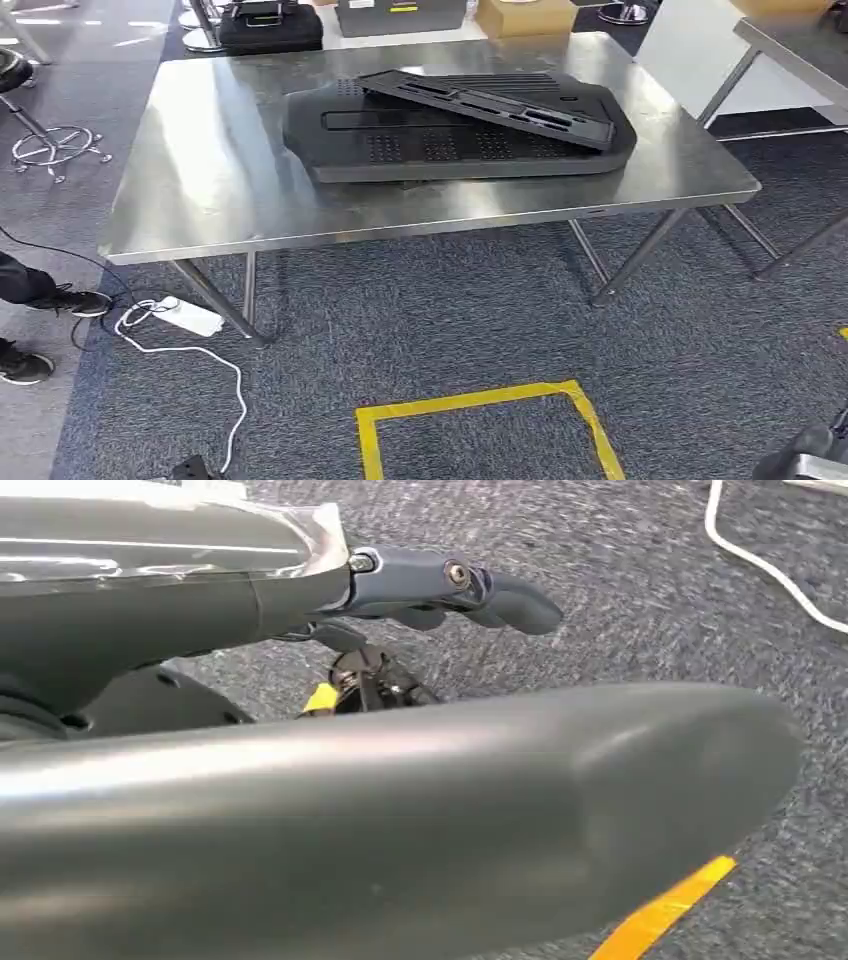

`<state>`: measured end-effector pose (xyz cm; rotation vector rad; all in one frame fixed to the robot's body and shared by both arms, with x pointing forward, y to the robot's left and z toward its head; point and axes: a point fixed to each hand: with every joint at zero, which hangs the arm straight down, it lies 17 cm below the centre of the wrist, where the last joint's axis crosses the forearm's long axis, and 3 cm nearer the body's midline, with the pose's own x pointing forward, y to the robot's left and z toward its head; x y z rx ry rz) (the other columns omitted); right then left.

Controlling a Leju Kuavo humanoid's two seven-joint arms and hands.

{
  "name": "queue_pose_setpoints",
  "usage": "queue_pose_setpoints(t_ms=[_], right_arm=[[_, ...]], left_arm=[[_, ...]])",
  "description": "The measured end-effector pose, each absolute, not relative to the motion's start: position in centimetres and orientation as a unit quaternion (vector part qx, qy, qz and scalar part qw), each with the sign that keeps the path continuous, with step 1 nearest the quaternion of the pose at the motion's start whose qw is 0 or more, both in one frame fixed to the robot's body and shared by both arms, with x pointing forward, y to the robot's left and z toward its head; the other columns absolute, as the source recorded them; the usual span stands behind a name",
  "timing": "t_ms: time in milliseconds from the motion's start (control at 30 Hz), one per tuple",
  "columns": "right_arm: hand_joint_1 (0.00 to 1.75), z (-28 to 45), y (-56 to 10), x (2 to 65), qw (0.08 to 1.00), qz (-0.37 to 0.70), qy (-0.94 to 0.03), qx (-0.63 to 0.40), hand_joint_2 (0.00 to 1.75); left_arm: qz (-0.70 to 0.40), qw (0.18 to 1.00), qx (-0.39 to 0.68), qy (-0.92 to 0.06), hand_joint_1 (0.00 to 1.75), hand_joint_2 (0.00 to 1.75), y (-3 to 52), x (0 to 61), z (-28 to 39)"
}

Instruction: Take the parts from the cabinet and place them on the table.

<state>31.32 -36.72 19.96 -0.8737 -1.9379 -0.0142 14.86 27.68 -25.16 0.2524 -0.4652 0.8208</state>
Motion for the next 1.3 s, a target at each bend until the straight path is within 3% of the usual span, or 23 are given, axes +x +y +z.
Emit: queue_pose_setpoints(t_ms=[400, 733, 1000, 1300], right_arm=[[0.00, 5.0, -44.3, 31.4, 0.636, -0.039, -0.674, -0.373, 0.00], [0.00, -10.0, -52.1, 20.9, 0.748, -0.170, -0.499, -0.404, 0.00], [0.00, -19.8, -49.2, 12.3, 0.843, -0.228, -0.294, -0.390, 0.00], [0.00, -24.4, -43.4, 5.9, 0.892, -0.254, -0.132, -0.349, 0.00]], left_arm=[[0.398, 0.883, 0.120, -0.217, 0.00, 0.00, 27.5, 14.5, -25.3], [0.404, 0.882, 0.123, -0.209, 0.00, 0.00, 27.6, 14.1, -25.4], [0.407, 0.882, 0.127, -0.202, 0.00, 0.00, 27.8, 13.7, -25.6], [0.412, 0.880, 0.129, -0.200, 0.00, 0.00, 27.7, 13.7, -25.6]])
